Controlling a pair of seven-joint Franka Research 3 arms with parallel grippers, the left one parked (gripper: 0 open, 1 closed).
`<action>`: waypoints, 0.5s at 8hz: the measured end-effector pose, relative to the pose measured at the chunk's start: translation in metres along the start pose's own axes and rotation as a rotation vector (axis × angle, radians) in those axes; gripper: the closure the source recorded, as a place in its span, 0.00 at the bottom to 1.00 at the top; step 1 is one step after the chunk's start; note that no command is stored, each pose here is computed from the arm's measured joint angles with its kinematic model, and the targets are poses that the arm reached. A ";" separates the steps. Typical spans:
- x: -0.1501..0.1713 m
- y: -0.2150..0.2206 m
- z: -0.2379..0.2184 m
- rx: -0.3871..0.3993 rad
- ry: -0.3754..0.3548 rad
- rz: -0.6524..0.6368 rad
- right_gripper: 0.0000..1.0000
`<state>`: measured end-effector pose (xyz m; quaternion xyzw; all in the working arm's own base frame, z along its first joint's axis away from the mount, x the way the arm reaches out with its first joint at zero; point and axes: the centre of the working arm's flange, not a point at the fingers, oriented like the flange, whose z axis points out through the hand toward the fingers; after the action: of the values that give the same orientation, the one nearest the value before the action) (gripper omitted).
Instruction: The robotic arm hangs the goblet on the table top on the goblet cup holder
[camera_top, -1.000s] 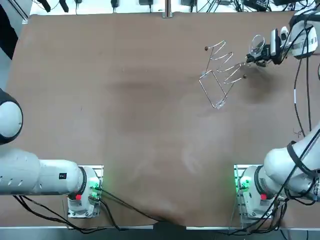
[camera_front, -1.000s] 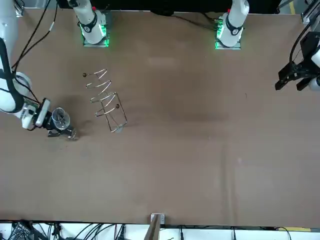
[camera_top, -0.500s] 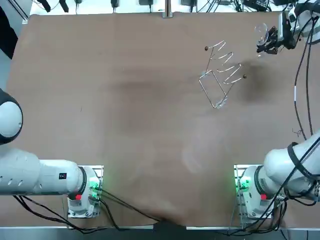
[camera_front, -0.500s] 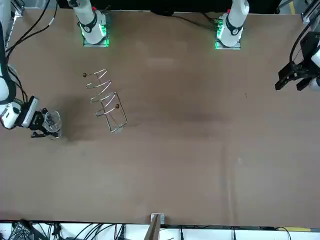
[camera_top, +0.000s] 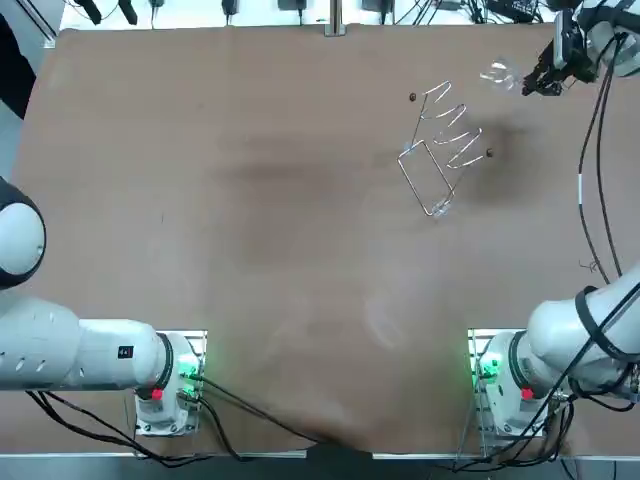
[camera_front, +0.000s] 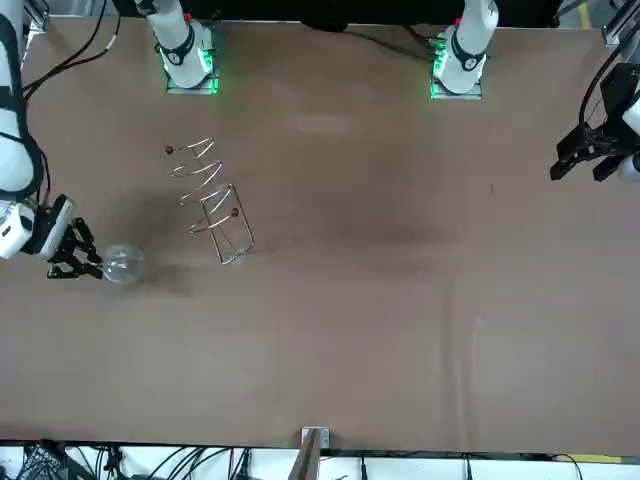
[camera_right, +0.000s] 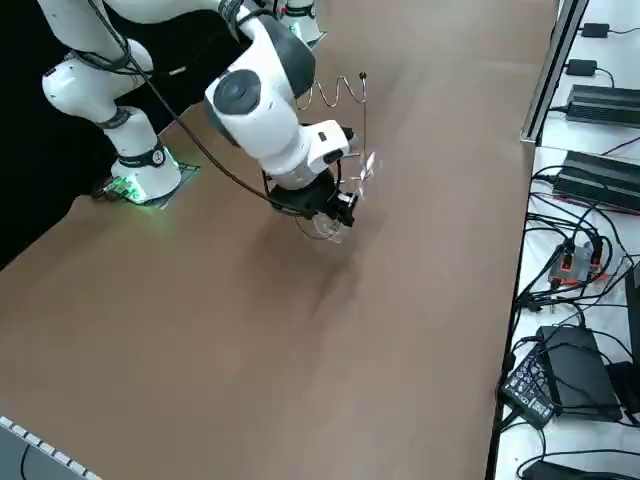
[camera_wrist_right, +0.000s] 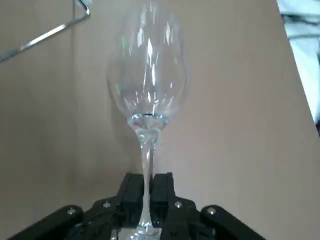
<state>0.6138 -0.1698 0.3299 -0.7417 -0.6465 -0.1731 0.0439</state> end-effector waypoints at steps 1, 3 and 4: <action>0.002 0.004 -0.007 -0.006 -0.028 0.031 0.88; -0.001 0.007 -0.017 -0.022 -0.037 0.085 0.89; -0.002 0.007 -0.019 -0.019 -0.035 0.127 0.89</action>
<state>0.6166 -0.1785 0.3476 -0.7846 -0.5971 -0.1631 0.0367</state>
